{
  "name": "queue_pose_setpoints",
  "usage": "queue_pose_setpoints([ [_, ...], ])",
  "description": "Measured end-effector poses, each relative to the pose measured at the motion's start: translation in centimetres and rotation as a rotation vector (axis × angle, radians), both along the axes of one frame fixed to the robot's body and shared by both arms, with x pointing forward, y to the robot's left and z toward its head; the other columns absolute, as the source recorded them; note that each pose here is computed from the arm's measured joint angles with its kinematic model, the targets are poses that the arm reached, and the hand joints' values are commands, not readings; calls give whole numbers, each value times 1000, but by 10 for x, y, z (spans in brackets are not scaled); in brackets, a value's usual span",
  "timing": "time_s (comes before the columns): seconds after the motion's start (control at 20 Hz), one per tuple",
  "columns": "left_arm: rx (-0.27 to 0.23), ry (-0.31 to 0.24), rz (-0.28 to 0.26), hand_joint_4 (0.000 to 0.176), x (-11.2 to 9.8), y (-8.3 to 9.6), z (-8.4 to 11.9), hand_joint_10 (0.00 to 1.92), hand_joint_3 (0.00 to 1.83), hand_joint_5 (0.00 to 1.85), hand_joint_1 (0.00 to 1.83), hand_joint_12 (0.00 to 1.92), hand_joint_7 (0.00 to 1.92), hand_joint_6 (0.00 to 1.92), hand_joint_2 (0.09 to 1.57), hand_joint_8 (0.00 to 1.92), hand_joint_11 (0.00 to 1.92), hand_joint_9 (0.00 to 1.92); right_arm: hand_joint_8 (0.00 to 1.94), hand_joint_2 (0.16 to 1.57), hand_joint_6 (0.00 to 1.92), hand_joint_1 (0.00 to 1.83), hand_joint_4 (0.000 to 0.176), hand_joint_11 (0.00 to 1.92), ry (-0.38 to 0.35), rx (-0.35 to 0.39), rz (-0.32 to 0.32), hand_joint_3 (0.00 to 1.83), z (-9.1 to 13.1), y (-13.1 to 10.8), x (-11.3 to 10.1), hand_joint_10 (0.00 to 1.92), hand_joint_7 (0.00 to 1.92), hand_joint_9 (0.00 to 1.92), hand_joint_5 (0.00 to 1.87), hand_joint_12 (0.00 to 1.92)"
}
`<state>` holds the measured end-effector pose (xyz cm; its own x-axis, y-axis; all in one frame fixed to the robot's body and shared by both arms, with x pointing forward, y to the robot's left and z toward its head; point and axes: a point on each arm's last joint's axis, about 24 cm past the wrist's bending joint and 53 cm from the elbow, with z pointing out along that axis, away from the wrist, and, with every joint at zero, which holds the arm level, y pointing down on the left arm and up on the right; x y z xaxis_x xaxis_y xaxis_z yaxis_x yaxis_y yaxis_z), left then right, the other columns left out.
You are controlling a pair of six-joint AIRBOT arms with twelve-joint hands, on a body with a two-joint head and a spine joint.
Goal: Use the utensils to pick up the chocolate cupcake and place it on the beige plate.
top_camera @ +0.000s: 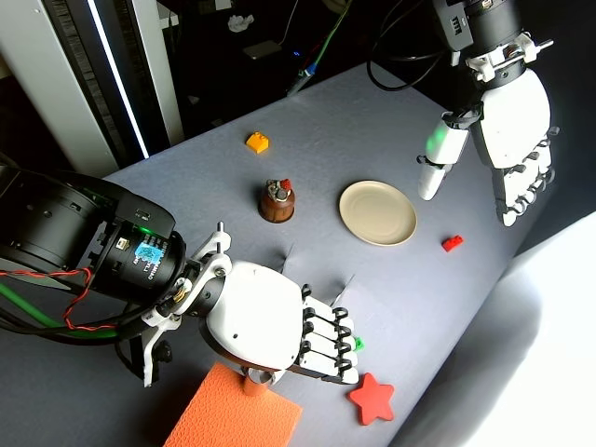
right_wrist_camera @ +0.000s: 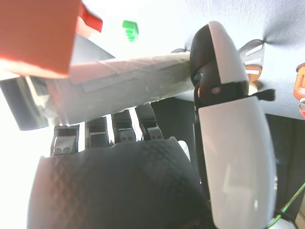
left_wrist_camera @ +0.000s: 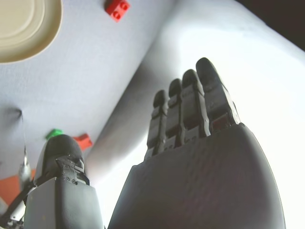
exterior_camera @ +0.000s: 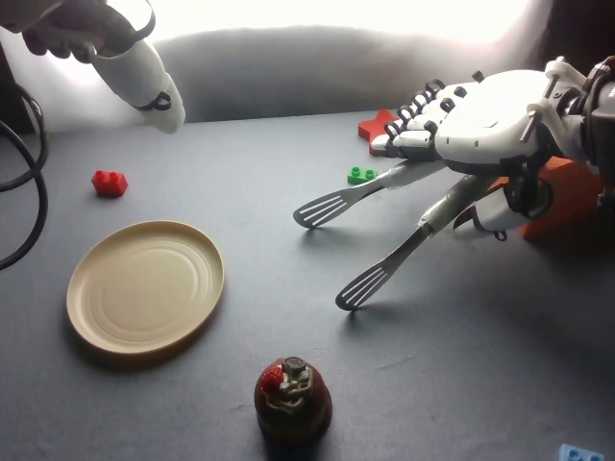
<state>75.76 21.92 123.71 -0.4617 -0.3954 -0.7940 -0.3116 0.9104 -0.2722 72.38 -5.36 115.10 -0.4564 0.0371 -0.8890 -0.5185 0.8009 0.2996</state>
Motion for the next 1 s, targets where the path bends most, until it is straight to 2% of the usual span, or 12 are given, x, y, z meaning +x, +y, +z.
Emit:
queue_pose_setpoints([
  [0.1, -1, 1, 0, 0, 0, 0, 0, 8, 0, 145, 316, 462, 150, 8, 1071, 7, 0, 161, 10, 1091, 7, 869, 0, 71, 0, 0, 0, 2, 0, 0, 0, 19, 29, 53, 21, 35],
  [0.15, -1, 1, 0, 0, 0, 0, 0, 2, 0, 132, 307, 428, 137, 2, 1075, 3, 0, 146, 9, 1101, 6, 827, 0, 13, 0, 0, 0, 0, 0, 0, 0, 13, 52, 78, 33, 244],
  [0.25, 1, 1, -1, 0, 0, 0, 0, 0, 2, 101, 291, 385, 114, 0, 1083, 0, 0, 128, 9, 1121, 7, 813, 0, 0, 0, 0, 0, 4, 0, 0, 0, 8, 68, 84, 44, 274],
  [0.3, -1, 4, -1, 0, 0, 0, -1, 0, 2, 98, 289, 383, 114, 0, 1082, 0, 0, 128, 2, 1131, 3, 804, 0, 0, 0, 0, 0, 6, 0, 0, 0, 4, 56, 64, 27, 220],
  [0.45, -14, 12, -1, 0, -1, -1, -2, 1, 1, 94, 293, 364, 99, 2, 1084, 1, 0, 115, 4, 1126, 5, 839, 0, 0, 0, 0, -1, 0, 0, 0, 1, 8, 92, 105, 65, 341],
  [0.55, -15, 14, -1, 0, -1, -1, -2, 3, 0, 102, 292, 367, 105, 4, 1083, 3, 0, 122, 3, 1139, 2, 836, 0, 0, 1, -1, -1, 4, 0, 0, 1, 3, 85, 101, 57, 328],
  [0.85, -15, 14, -1, 0, -1, -1, -2, 4, 0, 119, 312, 377, 122, 4, 1074, 4, 0, 132, 12, 1123, 17, 860, 0, 0, 1, 1, 0, 0, 3, 1, 1, 20, 193, 195, 172, 621],
  [1.0, -14, 15, 0, 0, -1, -1, -2, 2, 2, 98, 277, 301, 95, 2, 1086, 2, 0, 109, 14, 1125, 13, 827, 0, 0, 2, 0, 0, 1, 3, 1, 1, 30, 256, 261, 209, 787],
])
